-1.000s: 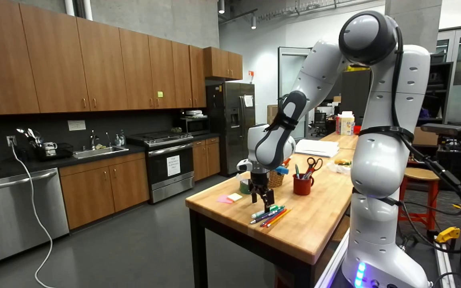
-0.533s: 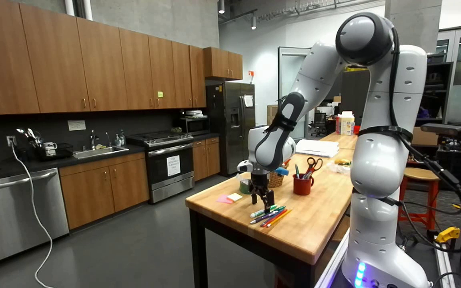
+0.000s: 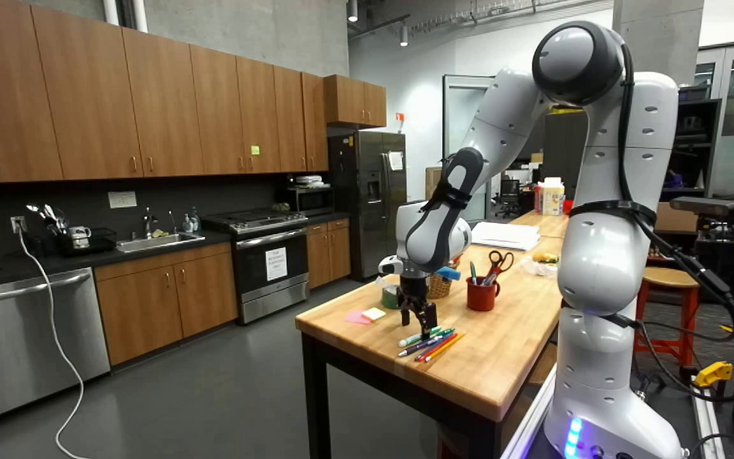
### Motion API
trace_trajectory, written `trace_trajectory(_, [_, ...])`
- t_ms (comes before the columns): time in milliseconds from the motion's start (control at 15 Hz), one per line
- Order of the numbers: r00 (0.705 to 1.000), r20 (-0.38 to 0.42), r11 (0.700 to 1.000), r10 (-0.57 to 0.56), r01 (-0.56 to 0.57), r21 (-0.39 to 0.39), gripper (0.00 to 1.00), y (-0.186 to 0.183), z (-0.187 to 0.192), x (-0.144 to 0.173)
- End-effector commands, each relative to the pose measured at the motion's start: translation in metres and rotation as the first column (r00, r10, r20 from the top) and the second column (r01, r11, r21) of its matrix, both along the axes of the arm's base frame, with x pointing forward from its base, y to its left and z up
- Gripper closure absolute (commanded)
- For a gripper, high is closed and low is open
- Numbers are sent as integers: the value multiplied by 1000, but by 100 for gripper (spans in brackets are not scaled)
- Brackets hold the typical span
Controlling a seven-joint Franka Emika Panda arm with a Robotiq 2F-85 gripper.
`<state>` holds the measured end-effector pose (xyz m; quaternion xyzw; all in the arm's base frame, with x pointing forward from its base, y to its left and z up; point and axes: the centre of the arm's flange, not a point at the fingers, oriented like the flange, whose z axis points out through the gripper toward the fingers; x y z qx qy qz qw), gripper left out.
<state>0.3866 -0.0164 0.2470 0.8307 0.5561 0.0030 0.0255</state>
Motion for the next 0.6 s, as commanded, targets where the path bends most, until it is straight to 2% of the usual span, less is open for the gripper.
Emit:
trace_trajectory(0, [1000, 20, 1000, 1, -1, 3, 0, -7, -2, -13])
trace_trajectory(533, [999, 44, 1000, -17, 17, -4, 0, -11, 3, -12])
